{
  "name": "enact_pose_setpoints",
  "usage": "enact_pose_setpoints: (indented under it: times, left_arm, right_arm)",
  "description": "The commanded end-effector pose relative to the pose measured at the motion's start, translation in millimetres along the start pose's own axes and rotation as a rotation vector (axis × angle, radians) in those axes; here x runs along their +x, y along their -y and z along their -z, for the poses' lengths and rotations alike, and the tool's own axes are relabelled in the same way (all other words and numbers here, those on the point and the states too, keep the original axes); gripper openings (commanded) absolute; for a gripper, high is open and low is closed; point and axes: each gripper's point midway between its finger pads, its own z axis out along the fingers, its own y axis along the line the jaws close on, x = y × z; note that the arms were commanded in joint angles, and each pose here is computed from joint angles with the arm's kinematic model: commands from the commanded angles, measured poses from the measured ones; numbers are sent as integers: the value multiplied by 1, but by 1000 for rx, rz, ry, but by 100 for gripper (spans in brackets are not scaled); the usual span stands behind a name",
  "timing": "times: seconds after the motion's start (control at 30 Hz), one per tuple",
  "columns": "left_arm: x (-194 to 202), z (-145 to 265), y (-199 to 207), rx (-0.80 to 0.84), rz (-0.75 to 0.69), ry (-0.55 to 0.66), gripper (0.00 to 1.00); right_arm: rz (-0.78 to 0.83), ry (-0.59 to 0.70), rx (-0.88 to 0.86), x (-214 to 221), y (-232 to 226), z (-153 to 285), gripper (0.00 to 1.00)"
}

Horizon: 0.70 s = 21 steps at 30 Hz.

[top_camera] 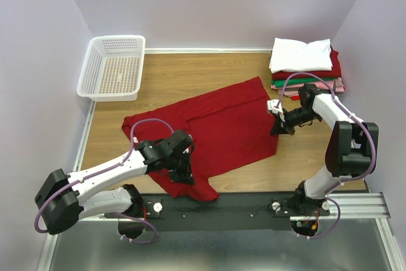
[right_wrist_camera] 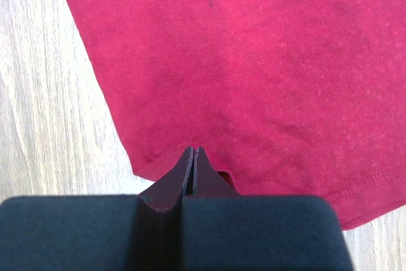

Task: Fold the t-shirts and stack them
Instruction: Fold the tshirt

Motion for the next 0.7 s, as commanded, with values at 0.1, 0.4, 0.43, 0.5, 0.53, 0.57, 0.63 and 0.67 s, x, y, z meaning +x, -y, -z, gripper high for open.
enact_pose_setpoints:
  times: [0.1,0.4,0.43,0.5,0.53,0.57,0.63,0.67]
  left_arm:
    - [9,1,-7,-7,-4,-42,0]
    - [19,-5,-20,-60,-27,-111,2]
    - [19,-6,-21,-66,-32,-115,2]
    - [20,-9,-23,-80,-40,-128,3]
    - [20,-10,-24,-81,-42,-135,3]
    - [20,-10,-24,-83,-45,-137,3]
    - [21,-13,-23,-79,-55,-147,3]
    - [21,-14,-23,-78,-58,-156,9]
  right_arm:
    - [18,40,-1,-7,-4,-3,1]
    - [20,53,-4,-8,-5,-4,0]
    - [20,53,-5,-8,-6,-4,0]
    - [21,58,-7,-8,-6,-5,0]
    - [21,59,-6,-8,-6,-5,0]
    - [19,59,-7,-8,-7,-5,0]
    - [21,61,-8,-8,-7,-6,0]
    - [20,59,-9,-8,-7,-6,0]
